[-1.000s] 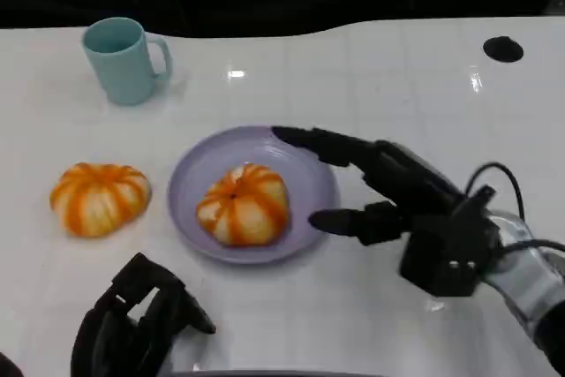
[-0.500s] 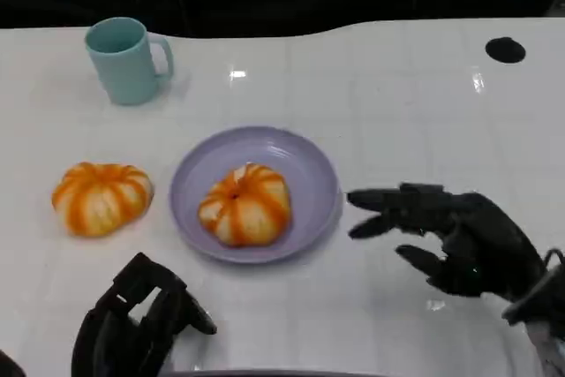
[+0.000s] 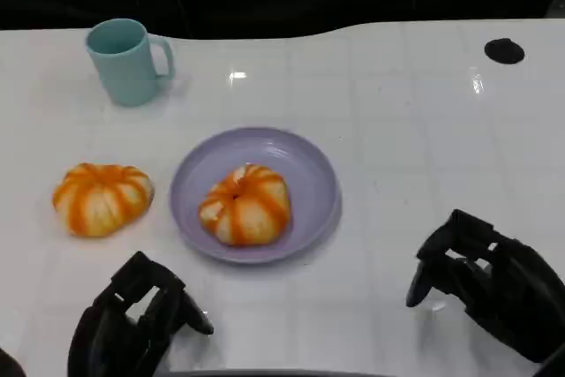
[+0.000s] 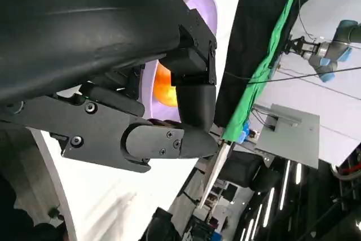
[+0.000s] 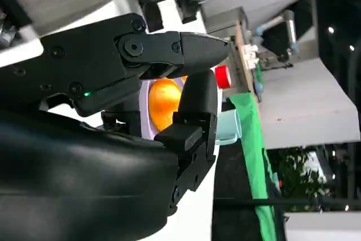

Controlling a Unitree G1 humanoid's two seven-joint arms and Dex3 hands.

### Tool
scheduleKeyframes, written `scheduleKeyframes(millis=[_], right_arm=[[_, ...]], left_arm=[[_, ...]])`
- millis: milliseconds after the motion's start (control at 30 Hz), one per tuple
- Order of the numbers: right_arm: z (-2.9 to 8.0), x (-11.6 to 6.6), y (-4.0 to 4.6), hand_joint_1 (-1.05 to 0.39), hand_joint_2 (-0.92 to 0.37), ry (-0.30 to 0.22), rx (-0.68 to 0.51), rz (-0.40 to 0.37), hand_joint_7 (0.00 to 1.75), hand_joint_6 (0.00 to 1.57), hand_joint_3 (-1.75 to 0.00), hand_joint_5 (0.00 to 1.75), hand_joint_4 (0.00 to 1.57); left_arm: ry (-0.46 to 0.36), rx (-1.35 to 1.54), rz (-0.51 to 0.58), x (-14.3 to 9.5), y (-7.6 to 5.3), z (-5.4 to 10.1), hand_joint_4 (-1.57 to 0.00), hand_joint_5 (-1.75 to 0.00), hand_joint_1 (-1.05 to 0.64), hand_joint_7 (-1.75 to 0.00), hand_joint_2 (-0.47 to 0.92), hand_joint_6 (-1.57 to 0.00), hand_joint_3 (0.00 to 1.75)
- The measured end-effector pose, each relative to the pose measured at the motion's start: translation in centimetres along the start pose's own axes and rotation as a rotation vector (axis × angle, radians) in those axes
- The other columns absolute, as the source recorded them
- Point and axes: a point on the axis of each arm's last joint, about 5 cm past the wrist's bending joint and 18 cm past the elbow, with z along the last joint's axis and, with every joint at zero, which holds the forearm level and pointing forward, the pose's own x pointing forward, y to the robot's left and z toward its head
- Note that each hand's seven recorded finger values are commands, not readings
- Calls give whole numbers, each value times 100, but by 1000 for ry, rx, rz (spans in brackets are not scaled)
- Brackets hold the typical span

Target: Grasp the bread from the table and place it into the plate.

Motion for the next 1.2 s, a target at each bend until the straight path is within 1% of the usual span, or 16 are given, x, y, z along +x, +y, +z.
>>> scheduleKeyframes(millis=[67, 133, 200, 267, 367, 533, 600, 700, 900, 1067, 1200], right_arm=[[4, -30, -15, -54, -92, 7, 35, -15, 164, 42, -43, 175, 56], [12, -54, -21, -52, -92, 16, 55, -23, 171, 41, -41, 175, 59], [1, -69, -20, -50, -92, 33, 89, -28, 173, 39, -42, 175, 60], [-13, -93, -28, -48, -92, 53, 123, -35, 174, 38, -44, 175, 60], [-18, -116, -45, -46, -92, 66, 159, -42, 175, 40, -43, 175, 63], [-24, -109, -32, -46, -92, 92, 188, -42, 175, 43, -42, 175, 67], [-25, -109, -32, -47, -92, 94, 187, -41, 175, 47, -40, 175, 70], [-36, -113, -33, -45, -92, 104, 177, -41, 175, 47, -40, 175, 71], [-88, -107, -23, -46, -92, 111, 172, -46, 175, 50, -40, 175, 75], [-85, -79, -18, -46, -92, 106, 171, -41, 175, 56, -40, 175, 79], [-87, -75, -15, -44, -92, 116, 160, -43, 175, 54, -42, 175, 77]], left_arm=[[0, 0, 0, 0, 1, 1, -62, -175, -53, -150, 92, -50, 28], [-2, 0, 3, -3, 7, 5, -61, -175, -54, -150, 92, -50, 28], [-3, 1, 4, -5, 13, 10, -61, -175, -54, -150, 92, -50, 28], [-3, 2, 4, -6, 18, 13, -61, -175, -54, -149, 92, -50, 27], [-5, 3, 9, -13, 30, 18, -60, -175, -54, -149, 92, -50, 27], [-6, 5, 16, -18, 43, 19, -60, -175, -53, -148, 92, -51, 27], [-4, 3, 19, -22, 46, 15, -60, -175, -53, -148, 92, -51, 27], [-5, 2, 22, -23, 51, 15, -60, -175, -53, -148, 92, -51, 26], [-2, 0, 19, -20, 59, -5, -61, -175, -53, -148, 92, -51, 25], [-14, 3, 20, 6, 66, 12, -61, -175, -54, -149, 92, -51, 25], [-15, 5, 19, 11, 68, 17, -61, -175, -54, -150, 92, -51, 26]])
